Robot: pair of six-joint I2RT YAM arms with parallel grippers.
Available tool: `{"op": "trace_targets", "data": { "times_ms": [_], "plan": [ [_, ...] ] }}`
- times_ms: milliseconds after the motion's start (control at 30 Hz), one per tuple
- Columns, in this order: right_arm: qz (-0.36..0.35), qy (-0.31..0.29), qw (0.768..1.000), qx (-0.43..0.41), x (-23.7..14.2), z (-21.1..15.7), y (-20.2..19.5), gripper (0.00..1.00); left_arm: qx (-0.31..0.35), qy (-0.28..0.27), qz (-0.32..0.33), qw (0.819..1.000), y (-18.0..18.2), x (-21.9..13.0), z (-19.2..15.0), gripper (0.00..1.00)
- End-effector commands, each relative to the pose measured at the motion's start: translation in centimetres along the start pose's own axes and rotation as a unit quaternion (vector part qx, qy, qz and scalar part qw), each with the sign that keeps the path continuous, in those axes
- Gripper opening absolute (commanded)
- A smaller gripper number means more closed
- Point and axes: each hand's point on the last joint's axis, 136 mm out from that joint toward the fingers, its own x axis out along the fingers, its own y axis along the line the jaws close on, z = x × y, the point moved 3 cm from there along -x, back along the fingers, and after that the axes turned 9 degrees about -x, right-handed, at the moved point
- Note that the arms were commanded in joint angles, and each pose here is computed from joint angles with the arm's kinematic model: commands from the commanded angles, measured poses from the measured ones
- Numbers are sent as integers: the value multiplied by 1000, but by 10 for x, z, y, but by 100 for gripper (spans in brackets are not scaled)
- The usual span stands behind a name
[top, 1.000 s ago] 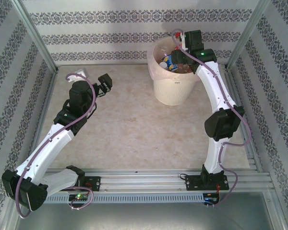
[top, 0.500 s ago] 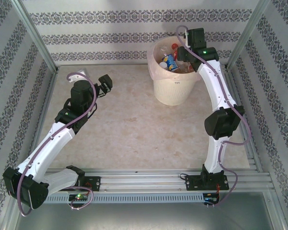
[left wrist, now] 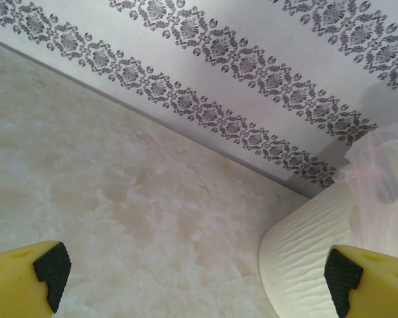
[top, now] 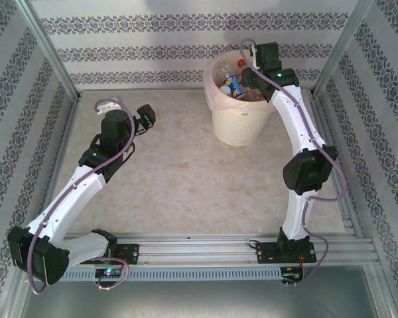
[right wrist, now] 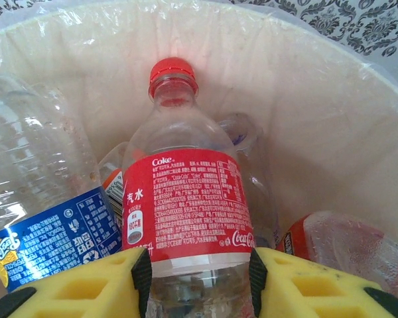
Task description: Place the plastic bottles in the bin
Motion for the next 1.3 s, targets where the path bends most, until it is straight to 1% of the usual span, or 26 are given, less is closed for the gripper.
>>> {"op": "trace_targets", "data": {
  "times_ms": [0,167,300,400,467,567,667,800,933,1067,1167,1267],
  "plan": [
    [-11,-19,1000,-7,-33,13,-5,48,-12,0,23,1000,10,0,4,100],
    [-5,-60,998,11,-70,20,-8,53,-18,1,55,998,22,2,5,100],
    [5,-92,995,29,-98,15,-10,58,-20,-3,98,995,42,0,8,100],
    [5,-125,991,44,-120,8,-14,63,-10,-12,137,990,59,-4,13,100],
    [4,-151,987,54,-134,1,-18,67,6,-25,172,985,74,-8,19,100],
    [-10,-187,980,70,-152,-14,-27,74,24,-49,239,970,103,-17,28,100],
    [-38,-209,974,85,-166,-34,-39,87,31,-81,298,951,132,-29,36,100],
    [-70,-206,970,111,-175,-69,-53,98,63,-101,331,936,158,-38,37,100],
    [-130,-185,965,135,-173,-110,-73,98,97,-121,359,921,183,-42,32,100],
    [-189,-167,954,162,-159,-153,-90,98,111,-127,390,905,205,-42,23,100],
    [-230,-155,942,188,-145,-187,-102,98,121,-118,392,904,220,-32,12,100],
    [-244,-142,936,210,-128,-215,-109,98,154,-102,353,917,225,-8,-4,100]
  ]
}}
